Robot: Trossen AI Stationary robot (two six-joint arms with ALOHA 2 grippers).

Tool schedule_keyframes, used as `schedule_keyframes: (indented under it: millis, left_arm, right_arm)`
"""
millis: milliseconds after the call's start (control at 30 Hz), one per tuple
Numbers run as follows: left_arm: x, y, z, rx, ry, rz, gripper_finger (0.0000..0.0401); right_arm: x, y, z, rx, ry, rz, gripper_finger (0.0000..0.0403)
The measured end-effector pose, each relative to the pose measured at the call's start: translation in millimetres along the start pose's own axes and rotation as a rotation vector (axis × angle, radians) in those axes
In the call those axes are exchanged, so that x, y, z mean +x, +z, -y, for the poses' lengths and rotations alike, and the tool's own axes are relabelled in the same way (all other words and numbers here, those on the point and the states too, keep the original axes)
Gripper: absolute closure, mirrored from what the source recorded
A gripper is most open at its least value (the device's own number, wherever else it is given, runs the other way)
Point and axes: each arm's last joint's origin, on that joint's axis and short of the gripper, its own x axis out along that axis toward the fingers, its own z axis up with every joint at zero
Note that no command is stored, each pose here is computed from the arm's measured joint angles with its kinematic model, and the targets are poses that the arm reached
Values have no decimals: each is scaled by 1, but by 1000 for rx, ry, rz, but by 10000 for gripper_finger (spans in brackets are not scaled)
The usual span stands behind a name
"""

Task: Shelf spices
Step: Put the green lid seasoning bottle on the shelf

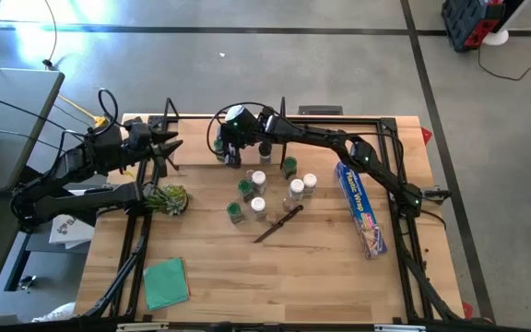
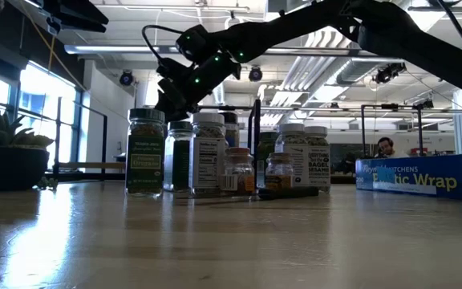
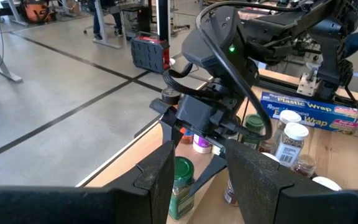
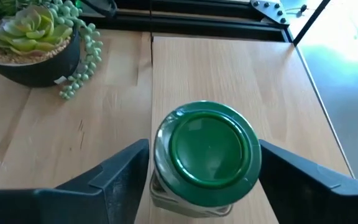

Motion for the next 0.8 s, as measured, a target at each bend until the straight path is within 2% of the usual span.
schedule_keyframes:
  millis: [533,800]
  left_arm:
    - [0,-1,0,2,1,-10,261]
    - [0,-1,0,2,1,-9,261]
  right_arm:
    - [0,-4,-1,-28,-5,-44,120]
    - [0,-5,0,-83,-28,-61,119]
